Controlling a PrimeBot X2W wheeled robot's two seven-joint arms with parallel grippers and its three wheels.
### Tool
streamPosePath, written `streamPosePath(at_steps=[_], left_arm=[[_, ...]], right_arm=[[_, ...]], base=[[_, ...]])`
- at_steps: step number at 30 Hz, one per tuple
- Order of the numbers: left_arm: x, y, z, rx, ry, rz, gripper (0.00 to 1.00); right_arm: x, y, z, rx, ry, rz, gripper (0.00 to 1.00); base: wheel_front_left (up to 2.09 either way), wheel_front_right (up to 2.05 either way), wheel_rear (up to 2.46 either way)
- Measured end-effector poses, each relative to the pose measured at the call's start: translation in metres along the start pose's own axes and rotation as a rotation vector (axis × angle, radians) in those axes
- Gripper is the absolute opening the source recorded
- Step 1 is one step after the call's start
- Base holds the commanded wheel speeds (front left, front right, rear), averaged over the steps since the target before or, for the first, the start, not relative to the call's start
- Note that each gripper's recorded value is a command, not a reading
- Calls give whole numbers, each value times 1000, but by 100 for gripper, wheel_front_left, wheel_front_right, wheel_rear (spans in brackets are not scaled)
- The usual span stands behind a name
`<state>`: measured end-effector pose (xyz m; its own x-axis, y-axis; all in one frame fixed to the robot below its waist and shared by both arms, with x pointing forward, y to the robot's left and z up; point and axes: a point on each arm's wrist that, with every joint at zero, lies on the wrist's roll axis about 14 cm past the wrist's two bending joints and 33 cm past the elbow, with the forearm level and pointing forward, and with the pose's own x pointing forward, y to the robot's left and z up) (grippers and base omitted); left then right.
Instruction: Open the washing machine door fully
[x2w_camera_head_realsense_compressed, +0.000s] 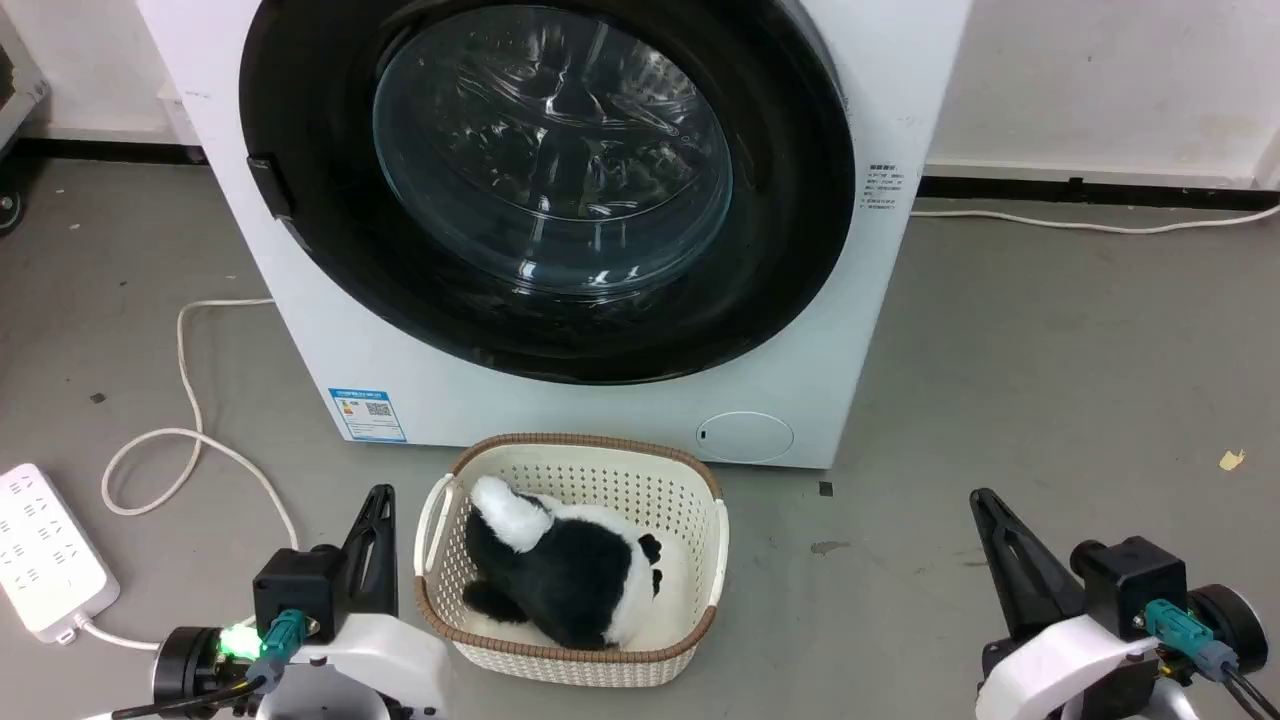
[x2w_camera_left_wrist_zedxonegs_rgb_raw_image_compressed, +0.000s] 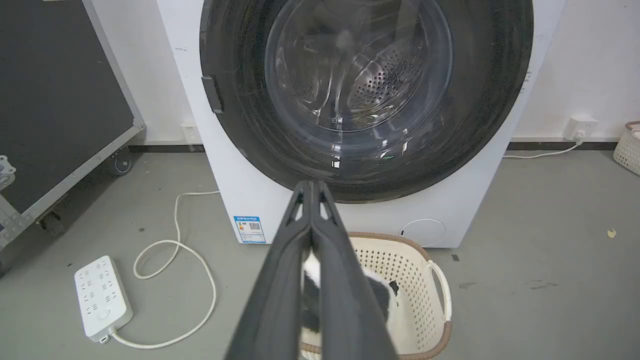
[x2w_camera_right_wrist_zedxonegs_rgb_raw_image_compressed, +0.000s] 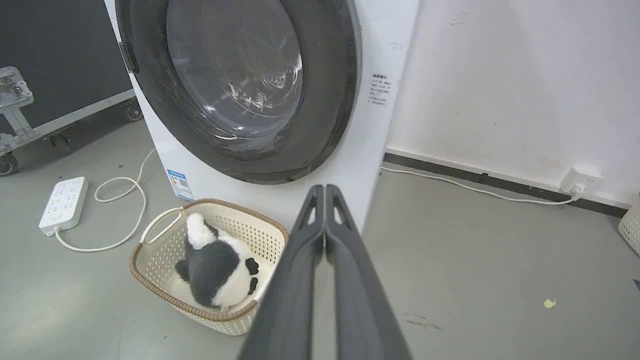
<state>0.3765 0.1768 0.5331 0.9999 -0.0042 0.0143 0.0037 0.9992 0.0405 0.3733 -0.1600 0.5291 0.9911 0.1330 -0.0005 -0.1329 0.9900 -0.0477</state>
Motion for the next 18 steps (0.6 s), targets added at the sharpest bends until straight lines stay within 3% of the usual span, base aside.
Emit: streamPosePath(at_steps=[18], left_arm=[[0,0,0,0,0,0,0]], right_arm=[[0,0,0,0,0,0,0]], base=[[0,0,0]])
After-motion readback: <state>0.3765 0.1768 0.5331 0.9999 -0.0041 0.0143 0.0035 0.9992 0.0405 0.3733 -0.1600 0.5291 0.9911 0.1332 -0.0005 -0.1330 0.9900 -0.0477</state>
